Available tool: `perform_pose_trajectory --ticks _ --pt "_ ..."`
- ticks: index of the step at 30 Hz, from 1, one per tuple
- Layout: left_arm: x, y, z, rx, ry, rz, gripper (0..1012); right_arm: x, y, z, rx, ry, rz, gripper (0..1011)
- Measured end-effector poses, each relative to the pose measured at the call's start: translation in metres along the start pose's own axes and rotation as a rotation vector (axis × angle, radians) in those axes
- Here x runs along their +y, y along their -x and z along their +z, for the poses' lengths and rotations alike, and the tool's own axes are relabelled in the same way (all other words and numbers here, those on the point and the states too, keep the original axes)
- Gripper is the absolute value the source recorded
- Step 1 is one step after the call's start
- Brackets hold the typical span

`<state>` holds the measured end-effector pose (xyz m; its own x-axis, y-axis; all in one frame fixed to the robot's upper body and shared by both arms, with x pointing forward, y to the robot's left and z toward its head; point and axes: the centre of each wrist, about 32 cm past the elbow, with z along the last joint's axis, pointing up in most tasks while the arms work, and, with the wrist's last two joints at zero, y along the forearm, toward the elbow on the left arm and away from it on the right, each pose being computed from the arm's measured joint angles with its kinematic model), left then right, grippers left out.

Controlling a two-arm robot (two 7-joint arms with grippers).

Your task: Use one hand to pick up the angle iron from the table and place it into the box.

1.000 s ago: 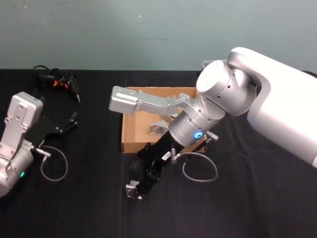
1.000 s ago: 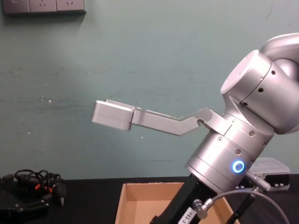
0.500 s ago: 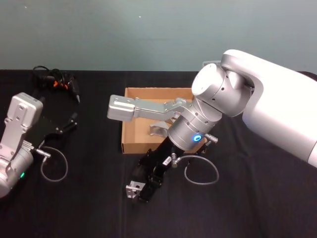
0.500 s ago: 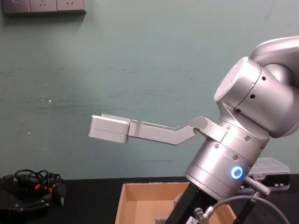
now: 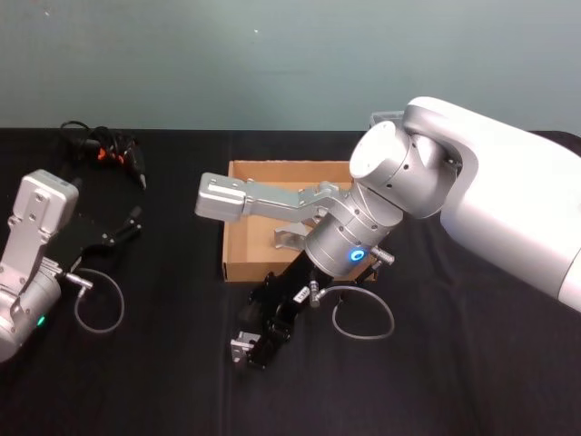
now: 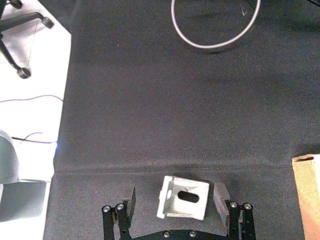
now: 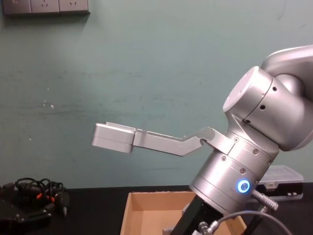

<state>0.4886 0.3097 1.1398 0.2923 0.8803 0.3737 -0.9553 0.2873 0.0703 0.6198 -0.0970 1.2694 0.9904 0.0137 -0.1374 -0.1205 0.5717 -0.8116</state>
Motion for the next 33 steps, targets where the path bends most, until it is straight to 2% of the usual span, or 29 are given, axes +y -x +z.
perform_pose_trajectory --ticks 16,22,33 --pt "0.0000 0.0000 0.0000 0.000 0.000 0.000 1011 0.0026 -0.0026 0.0002 0.000 -0.003 0.008 995" --pt "0.0000 0.0000 0.0000 0.000 0.000 0.000 1011 0.0023 -0.0024 0.0002 -0.001 -0.003 0.008 863" --pt "0.0000 0.0000 0.0000 0.000 0.000 0.000 1011 0.0022 -0.0022 0.0001 -0.001 -0.003 0.007 520"
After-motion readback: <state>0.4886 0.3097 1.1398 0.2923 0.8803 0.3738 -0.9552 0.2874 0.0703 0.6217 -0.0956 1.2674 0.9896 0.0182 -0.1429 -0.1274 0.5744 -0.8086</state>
